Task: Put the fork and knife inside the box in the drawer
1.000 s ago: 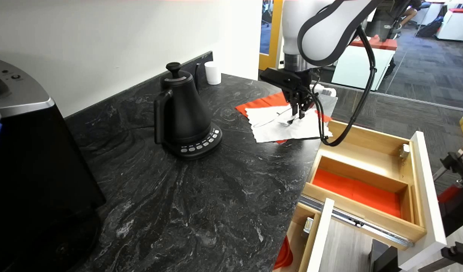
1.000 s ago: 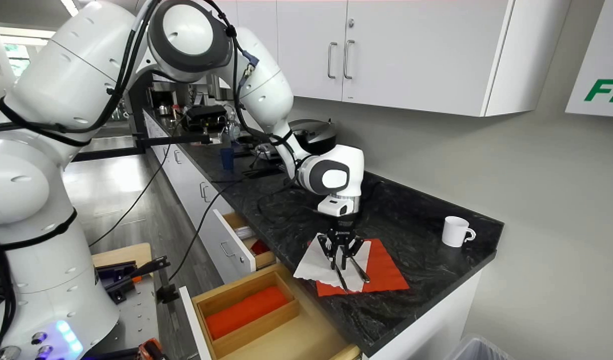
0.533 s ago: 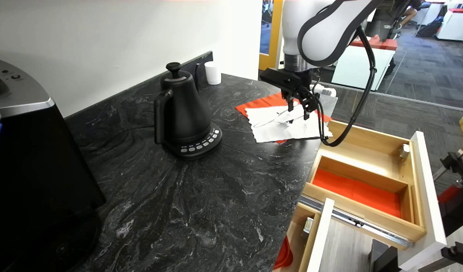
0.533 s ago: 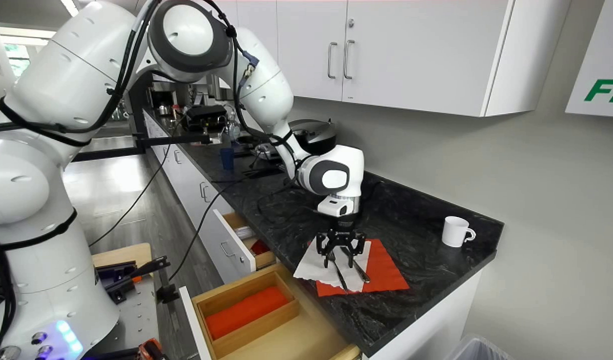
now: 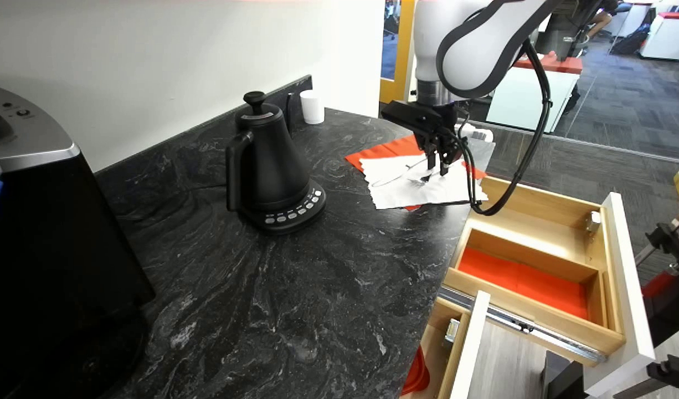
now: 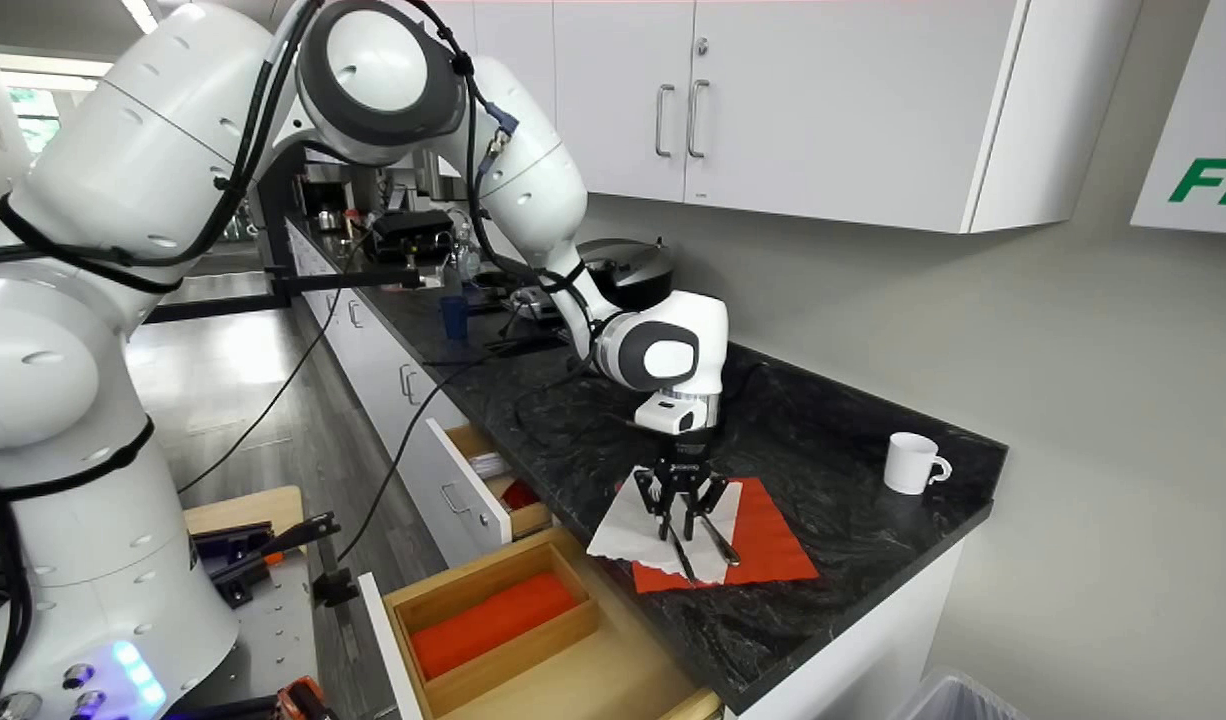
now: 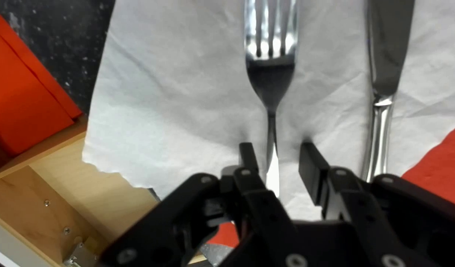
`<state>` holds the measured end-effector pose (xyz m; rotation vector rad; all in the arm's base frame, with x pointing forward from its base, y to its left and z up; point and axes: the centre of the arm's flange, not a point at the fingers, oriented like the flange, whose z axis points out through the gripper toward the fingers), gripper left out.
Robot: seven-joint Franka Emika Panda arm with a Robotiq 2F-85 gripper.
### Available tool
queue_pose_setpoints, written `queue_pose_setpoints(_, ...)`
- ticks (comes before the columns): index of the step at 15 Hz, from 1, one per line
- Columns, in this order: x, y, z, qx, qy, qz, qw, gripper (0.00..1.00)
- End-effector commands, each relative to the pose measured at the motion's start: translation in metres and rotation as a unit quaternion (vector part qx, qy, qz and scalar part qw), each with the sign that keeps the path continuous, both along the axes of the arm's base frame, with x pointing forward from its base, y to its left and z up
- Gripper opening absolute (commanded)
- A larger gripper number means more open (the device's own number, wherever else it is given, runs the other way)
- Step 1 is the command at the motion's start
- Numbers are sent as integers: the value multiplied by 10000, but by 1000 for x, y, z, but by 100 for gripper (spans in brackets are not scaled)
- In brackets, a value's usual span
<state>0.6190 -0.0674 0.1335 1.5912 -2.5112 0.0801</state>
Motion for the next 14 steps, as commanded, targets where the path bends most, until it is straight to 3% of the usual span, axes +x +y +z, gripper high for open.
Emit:
queue_pose_setpoints(1,-2,1,7,-32,-142,-107,9998,7)
queue_pose_setpoints(3,-2,3,17,21,-263,-69,9996,2)
queue_pose_setpoints(10,-2,2,23,0,-320,-125,9994,5)
queue_pose_setpoints(14,2,0,58,-222,-354,-775,9961,5)
